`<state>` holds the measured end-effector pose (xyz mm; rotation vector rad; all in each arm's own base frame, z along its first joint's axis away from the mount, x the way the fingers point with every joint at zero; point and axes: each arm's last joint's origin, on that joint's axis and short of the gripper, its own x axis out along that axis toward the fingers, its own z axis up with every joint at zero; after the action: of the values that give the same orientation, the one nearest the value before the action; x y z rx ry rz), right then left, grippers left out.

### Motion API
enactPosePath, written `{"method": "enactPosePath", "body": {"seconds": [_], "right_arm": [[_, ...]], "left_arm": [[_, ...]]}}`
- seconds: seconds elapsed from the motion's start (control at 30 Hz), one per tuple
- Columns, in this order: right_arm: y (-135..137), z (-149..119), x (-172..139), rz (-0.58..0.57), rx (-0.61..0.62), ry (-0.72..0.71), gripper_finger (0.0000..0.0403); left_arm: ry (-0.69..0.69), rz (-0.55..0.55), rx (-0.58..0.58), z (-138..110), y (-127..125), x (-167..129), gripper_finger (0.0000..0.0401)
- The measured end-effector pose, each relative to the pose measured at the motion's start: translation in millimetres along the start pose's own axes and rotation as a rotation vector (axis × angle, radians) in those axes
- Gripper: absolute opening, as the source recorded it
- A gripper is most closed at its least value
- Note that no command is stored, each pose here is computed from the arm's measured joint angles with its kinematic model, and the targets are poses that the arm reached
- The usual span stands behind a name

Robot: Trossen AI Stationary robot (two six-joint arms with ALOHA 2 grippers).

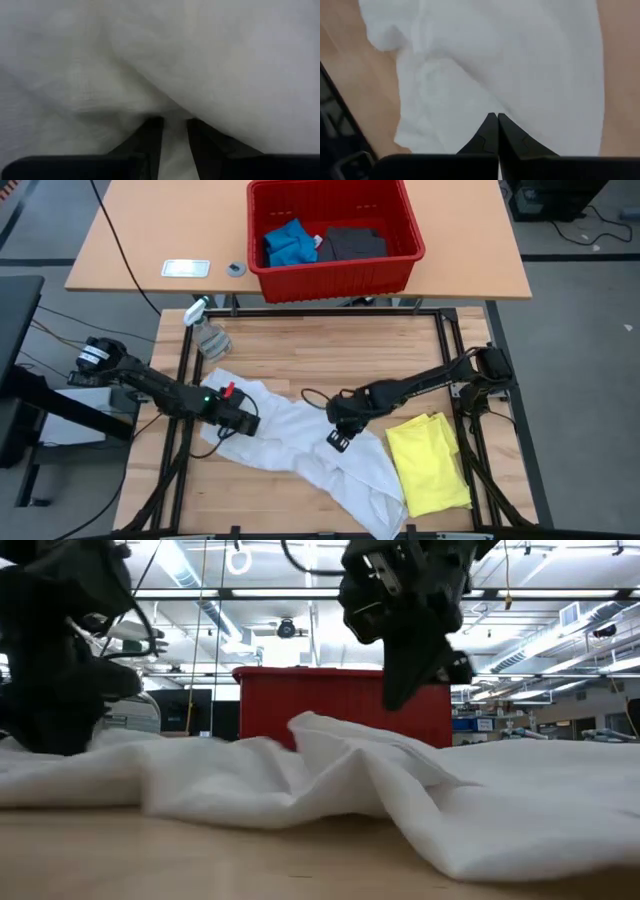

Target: Fold Laundry from Bin

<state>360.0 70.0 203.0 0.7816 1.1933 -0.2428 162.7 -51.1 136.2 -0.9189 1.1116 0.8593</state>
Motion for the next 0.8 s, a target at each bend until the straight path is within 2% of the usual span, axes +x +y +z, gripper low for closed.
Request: {"method": "enactPosePath", "body": {"seconds": [0.17,0.3,0.43,0.57,0.7,0.8], "right_arm": [[16.7,-22.3,4.8,-0.009,0.135,-0.009,0.0],[27.7,-43.4,19.0,-0.009,0.222,0.073,0.0],[35.4,-66.4,38.9,-0.054,0.282,0.125,0.0],[29.9,-81.9,69.9,-0.154,0.304,0.189,0.0],[21.7,-85.8,83.0,-0.252,0.278,0.207,0.0],[11.0,-76.0,81.5,-0.308,0.222,0.206,0.0]], "left_arm": [[0.033,0.053,0.06,-4.5,16.4,-8.8,0.0103],[0.038,0.13,0.095,-6.8,31.4,-13.6,0.0103],[0.038,0.099,0.137,-8.9,32.5,-16.1,0.0103],[0.039,0.098,0.164,-9.9,32.6,-16.2,0.0103],[0.036,0.098,0.175,-9.8,32.8,-16.1,0.0103],[0.034,0.098,0.178,-9.7,32.8,-16.1,0.0103]]}}
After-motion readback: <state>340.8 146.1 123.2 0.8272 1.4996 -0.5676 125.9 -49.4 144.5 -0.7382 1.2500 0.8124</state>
